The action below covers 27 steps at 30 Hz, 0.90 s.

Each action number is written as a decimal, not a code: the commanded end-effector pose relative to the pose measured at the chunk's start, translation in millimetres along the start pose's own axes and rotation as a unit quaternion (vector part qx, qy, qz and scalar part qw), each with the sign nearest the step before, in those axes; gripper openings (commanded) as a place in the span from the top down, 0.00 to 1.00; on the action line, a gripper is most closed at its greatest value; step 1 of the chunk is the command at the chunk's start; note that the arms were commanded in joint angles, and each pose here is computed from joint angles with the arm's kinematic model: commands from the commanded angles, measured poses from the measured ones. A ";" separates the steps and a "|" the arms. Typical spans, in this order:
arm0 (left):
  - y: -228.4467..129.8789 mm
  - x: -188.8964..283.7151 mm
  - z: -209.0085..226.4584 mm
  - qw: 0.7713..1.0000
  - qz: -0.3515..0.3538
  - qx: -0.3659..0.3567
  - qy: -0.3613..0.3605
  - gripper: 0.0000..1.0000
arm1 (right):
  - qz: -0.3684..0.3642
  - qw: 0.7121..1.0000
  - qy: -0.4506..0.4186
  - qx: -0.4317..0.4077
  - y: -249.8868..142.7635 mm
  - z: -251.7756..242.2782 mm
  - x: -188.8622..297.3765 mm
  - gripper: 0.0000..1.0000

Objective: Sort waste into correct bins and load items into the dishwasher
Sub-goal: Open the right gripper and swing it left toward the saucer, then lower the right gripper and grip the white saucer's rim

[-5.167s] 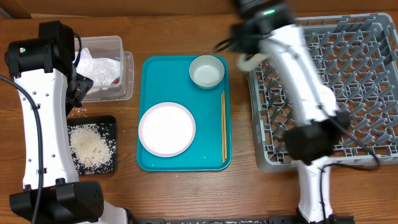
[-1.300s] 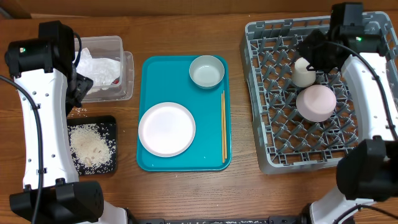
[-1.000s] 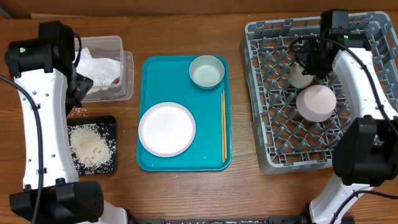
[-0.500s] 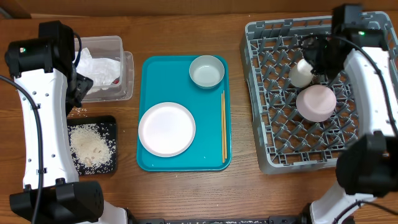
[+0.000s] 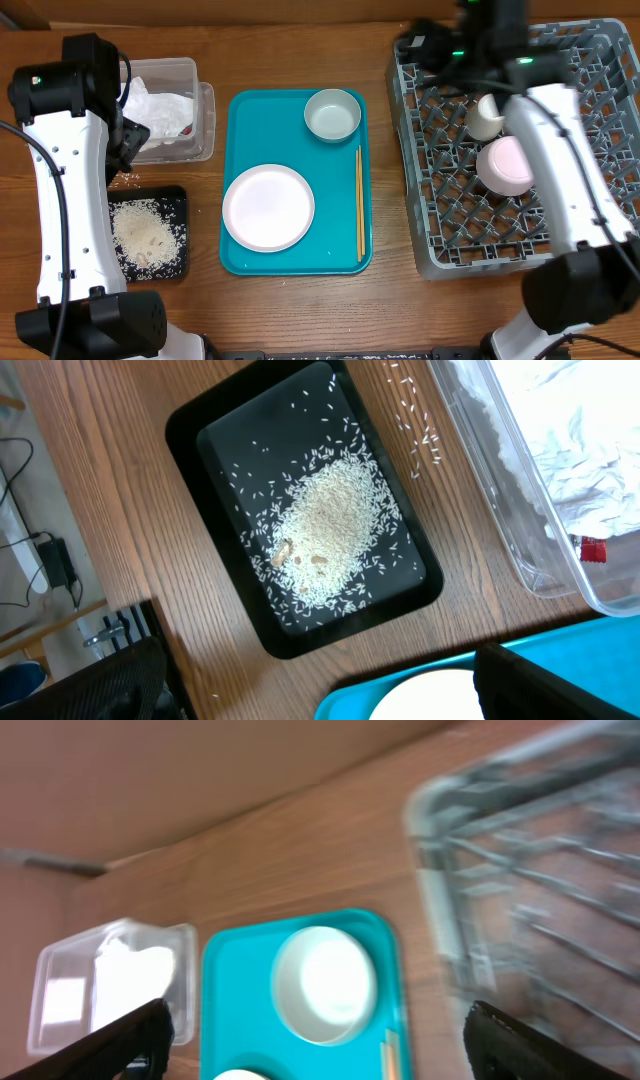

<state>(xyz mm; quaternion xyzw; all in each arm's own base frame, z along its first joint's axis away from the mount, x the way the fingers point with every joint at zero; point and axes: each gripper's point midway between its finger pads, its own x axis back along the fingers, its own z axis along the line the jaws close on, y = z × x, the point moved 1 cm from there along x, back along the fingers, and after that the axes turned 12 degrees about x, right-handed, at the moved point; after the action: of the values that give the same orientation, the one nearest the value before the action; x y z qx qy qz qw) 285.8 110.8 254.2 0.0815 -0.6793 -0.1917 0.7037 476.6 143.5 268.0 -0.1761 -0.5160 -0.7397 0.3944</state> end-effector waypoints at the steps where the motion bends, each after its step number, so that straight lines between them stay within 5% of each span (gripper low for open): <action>1: 0.5 9.6 0.4 1.000 -0.008 0.010 -0.015 0.00 | 0.015 0.999 -0.009 0.047 -20.5 24.6 -36.5 0.04; 7: 0.5 9.6 0.4 1.000 -0.008 0.010 -0.015 0.00 | 0.034 0.987 0.013 0.156 -62.5 75.4 -106.9 0.00; 11: 0.5 9.6 0.4 1.000 -0.008 0.010 -0.015 0.00 | 0.039 0.977 -0.058 0.203 -93.2 78.8 -144.6 0.00; 18: 0.5 9.6 0.4 1.000 -0.008 0.010 -0.015 0.00 | 0.042 0.960 -0.075 0.265 -122.3 99.6 -165.6 0.01; 27: 0.5 9.6 0.4 1.000 -0.008 0.010 -0.015 0.00 | 0.070 0.957 -0.085 0.268 -148.5 84.8 -197.9 0.16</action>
<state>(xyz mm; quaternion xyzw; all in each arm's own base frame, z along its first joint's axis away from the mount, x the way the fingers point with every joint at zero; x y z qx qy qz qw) 285.8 110.8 254.2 0.0815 -0.6793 -0.1917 0.7037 469.6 327.1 102.3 -0.1429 -0.7079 -0.5392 0.4332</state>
